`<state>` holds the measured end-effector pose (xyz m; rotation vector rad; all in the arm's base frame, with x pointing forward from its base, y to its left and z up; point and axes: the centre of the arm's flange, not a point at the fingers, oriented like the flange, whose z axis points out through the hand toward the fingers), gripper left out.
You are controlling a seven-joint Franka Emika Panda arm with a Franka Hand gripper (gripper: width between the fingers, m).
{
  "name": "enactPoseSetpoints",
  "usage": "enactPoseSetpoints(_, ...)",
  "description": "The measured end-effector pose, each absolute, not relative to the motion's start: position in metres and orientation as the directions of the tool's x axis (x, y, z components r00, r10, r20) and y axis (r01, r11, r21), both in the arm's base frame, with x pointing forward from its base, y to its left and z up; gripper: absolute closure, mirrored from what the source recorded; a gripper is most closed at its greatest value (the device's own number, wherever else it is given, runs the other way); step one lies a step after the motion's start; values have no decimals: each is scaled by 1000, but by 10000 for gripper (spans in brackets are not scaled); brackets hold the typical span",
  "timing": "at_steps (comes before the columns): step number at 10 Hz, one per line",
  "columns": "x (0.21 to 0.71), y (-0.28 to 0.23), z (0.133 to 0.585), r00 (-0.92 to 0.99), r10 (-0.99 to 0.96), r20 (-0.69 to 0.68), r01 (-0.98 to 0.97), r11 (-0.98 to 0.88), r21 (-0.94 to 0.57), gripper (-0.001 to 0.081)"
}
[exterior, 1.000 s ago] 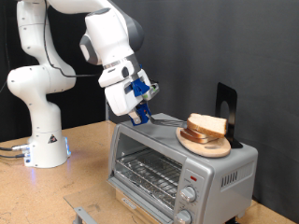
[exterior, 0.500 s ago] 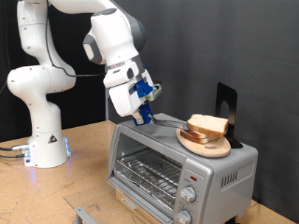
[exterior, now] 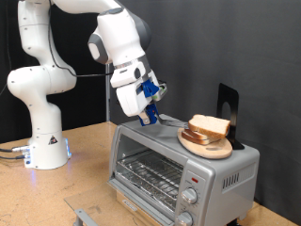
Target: Make a piece of toast with the oven
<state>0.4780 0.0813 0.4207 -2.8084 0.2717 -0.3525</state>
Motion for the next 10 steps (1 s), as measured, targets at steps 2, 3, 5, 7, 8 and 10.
enactPoseSetpoints(2, 483, 86, 421, 956, -221, 193, -155, -939, -308, 443)
enactPoseSetpoints(3, 485, 89, 421, 959, -219, 179, -158, -941, -300, 443)
enactPoseSetpoints(5, 490, 94, 422, 960, -222, 169, -168, -943, -287, 443)
enactPoseSetpoints(7, 496, 99, 422, 960, -226, 167, -173, -944, -282, 443)
enactPoseSetpoints(8, 498, 101, 422, 960, -226, 167, -174, -944, -281, 443)
enactPoseSetpoints(10, 504, 106, 422, 959, -227, 167, -175, -944, -278, 443)
